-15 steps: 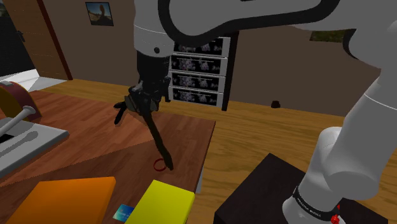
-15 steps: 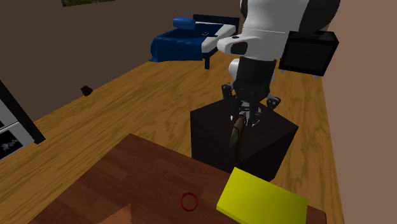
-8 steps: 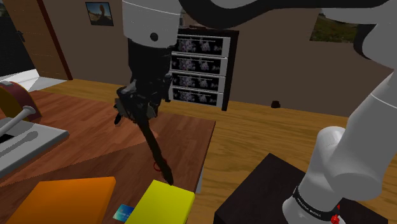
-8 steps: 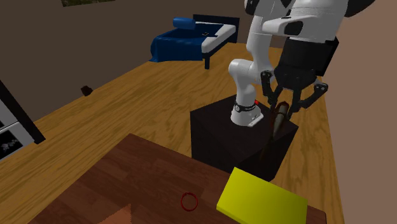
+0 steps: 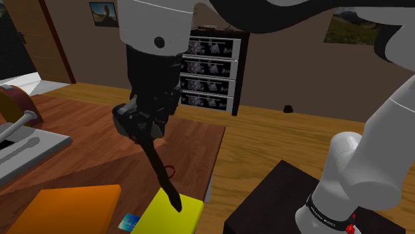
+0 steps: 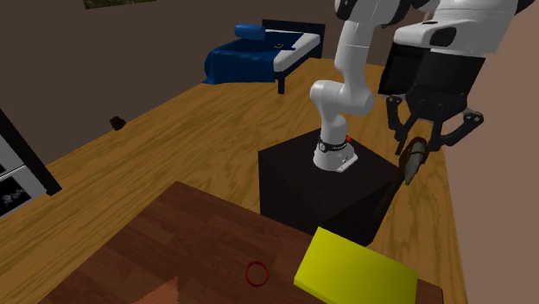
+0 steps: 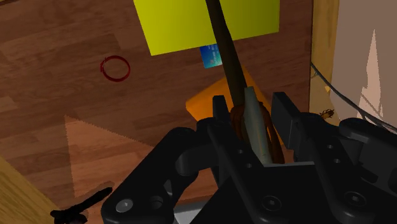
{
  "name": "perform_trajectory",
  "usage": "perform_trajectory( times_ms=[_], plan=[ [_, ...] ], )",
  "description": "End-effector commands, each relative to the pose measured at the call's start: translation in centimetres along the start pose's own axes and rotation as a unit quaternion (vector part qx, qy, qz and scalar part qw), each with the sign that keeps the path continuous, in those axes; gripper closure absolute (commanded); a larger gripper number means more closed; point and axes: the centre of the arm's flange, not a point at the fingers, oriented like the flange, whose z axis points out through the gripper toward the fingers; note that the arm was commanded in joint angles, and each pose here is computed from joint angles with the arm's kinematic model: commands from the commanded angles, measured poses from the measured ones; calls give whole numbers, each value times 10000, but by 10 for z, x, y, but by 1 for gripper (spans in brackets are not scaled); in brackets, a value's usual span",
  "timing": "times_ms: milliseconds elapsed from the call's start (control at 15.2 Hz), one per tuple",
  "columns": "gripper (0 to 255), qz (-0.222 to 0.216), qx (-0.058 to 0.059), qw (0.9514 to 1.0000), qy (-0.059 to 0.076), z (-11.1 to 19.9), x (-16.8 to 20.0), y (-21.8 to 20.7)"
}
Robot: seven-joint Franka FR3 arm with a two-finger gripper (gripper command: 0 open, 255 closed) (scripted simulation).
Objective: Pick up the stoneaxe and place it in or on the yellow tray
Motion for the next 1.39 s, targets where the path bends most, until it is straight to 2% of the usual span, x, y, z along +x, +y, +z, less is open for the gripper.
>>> perform_trajectory(
  times_ms=[0, 1320],
  plan=[
    [255, 2, 1, 10000, 2, 10, -2, 1],
    [255, 2, 1, 10000, 2, 114, -22, 4]
  ],
)
